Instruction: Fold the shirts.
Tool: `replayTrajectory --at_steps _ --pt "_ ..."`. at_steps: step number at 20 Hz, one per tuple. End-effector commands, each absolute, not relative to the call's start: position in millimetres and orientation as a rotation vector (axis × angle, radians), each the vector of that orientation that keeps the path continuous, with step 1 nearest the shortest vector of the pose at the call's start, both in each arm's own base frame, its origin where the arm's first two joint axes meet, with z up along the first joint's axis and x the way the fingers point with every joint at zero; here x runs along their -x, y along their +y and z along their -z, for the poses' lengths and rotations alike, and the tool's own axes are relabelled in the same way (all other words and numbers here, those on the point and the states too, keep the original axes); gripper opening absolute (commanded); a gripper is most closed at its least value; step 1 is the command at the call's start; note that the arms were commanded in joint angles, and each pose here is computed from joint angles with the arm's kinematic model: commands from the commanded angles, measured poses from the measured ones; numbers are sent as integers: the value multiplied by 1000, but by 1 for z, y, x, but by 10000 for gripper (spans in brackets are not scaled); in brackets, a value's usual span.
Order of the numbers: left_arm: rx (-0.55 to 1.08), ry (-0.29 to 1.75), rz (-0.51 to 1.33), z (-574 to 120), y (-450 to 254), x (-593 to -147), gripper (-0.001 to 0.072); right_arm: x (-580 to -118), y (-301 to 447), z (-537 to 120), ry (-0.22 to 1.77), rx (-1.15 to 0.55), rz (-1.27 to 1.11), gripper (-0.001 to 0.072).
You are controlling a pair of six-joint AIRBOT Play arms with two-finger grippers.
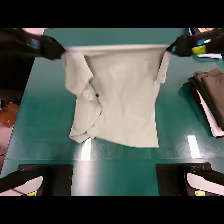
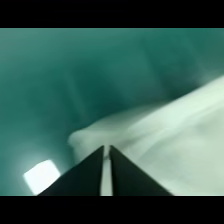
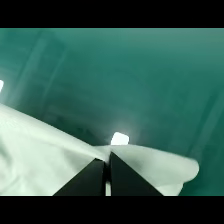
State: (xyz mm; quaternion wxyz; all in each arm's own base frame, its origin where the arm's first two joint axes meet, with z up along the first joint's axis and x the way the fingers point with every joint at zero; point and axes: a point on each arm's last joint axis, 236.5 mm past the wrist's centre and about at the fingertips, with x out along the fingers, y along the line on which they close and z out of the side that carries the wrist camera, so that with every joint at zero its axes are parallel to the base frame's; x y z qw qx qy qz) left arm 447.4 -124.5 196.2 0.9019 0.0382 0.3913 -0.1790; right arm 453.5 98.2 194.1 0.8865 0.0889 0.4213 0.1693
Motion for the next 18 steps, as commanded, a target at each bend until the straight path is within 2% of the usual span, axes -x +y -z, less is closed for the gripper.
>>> replayTrajectory --at_steps 1,2,5,10,11,13,18 --pt "-11 975 345 -125 -122 -468 539 -481 100 -139 985 -248 -353 424" --pt "-1 988 327 -124 -115 -466 666 -484 97 -138 997 -249 -350 562" --pt "-21 1050 297 -125 -99 -448 665 -483 82 -151 992 -251 -334 552" --pt "-4 1162 352 -115 -109 -418 665 -467 75 -174 945 -240 -320 551" --pt "-26 1218 369 -102 -115 -406 664 -462 75 -177 941 -239 -320 551" --pt "-116 1334 423 -60 -134 -376 530 -455 75 -179 933 -241 -317 551" --pt "-349 1474 485 14 -178 -312 531 -432 76 -164 970 -251 -311 551"
